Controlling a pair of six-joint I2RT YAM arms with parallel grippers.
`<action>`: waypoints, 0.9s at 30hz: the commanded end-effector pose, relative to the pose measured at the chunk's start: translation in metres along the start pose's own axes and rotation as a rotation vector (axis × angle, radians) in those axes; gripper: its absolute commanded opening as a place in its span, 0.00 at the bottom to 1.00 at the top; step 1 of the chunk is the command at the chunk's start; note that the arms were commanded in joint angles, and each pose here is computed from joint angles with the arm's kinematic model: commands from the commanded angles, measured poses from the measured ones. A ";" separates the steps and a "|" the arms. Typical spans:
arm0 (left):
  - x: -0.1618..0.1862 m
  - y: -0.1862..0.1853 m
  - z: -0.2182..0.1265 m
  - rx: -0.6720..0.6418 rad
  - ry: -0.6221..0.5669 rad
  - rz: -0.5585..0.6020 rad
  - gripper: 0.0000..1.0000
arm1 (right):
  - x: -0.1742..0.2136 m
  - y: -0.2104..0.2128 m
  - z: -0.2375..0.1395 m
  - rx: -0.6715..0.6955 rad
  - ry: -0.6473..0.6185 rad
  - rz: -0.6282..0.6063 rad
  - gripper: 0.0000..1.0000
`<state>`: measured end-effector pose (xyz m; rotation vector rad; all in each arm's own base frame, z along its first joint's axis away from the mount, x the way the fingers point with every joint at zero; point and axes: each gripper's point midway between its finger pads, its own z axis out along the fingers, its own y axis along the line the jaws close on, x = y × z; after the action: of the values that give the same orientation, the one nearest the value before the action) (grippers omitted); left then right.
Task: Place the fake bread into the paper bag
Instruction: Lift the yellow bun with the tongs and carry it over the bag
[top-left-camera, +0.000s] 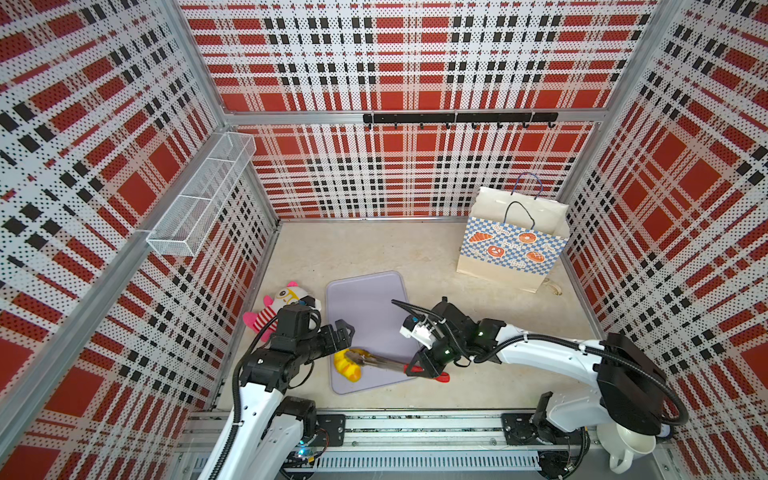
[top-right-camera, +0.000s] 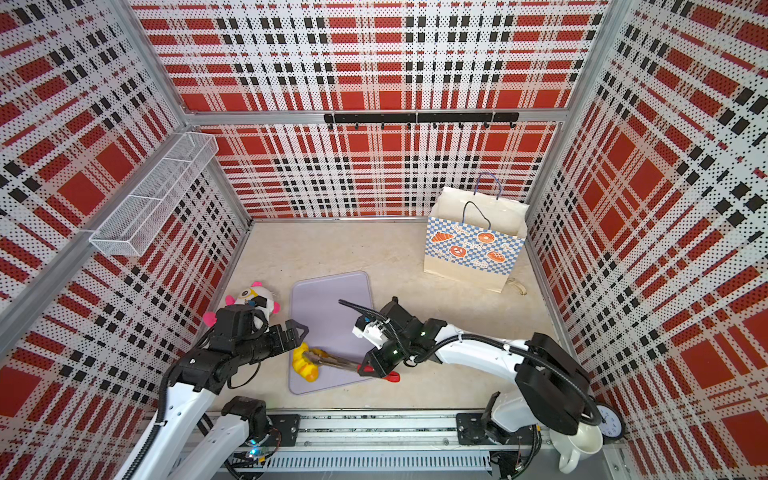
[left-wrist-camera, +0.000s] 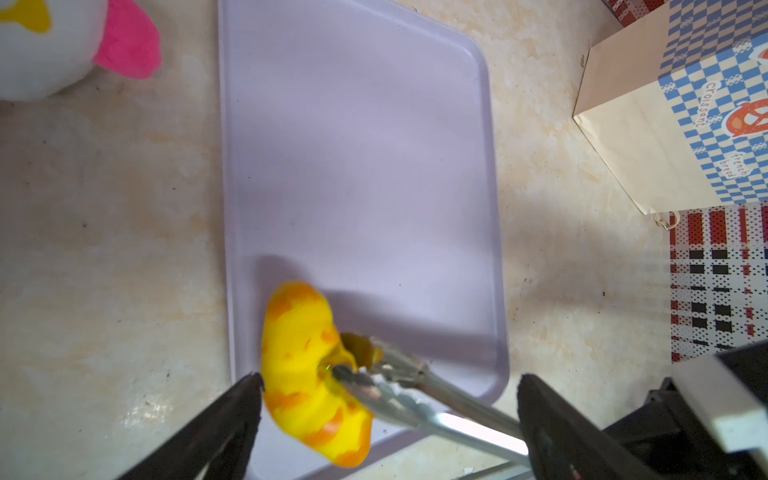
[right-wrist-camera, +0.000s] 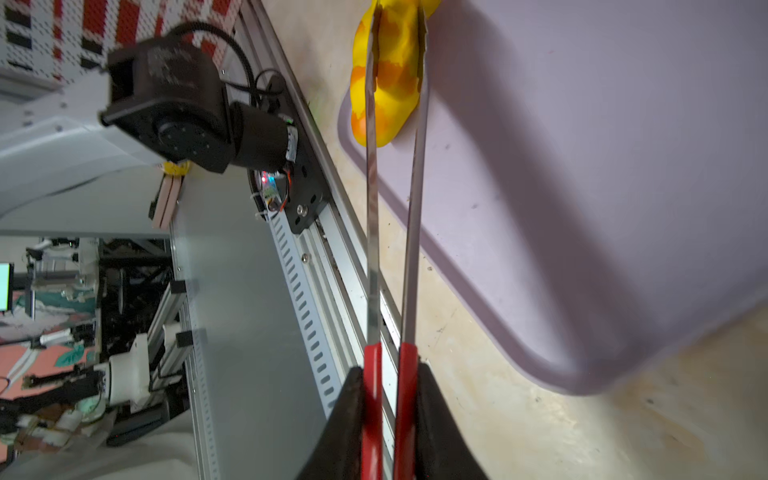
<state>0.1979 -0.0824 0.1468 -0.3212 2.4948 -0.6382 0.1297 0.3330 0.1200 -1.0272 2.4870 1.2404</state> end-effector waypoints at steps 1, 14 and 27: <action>-0.005 -0.016 -0.002 0.077 -0.007 0.032 0.98 | -0.017 -0.002 -0.030 0.027 -0.110 -0.009 0.19; -0.069 -0.108 -0.045 0.512 -0.297 0.081 0.98 | -0.070 -0.018 -0.184 0.376 -0.567 -0.081 0.19; -0.082 -0.214 -0.078 0.858 -0.507 0.251 0.98 | -0.120 -0.003 -0.313 0.805 -0.899 -0.164 0.20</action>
<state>0.2365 -0.2041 0.3119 0.1160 1.7194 -1.2530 0.2505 0.1803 0.3429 -0.4019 1.8874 0.5513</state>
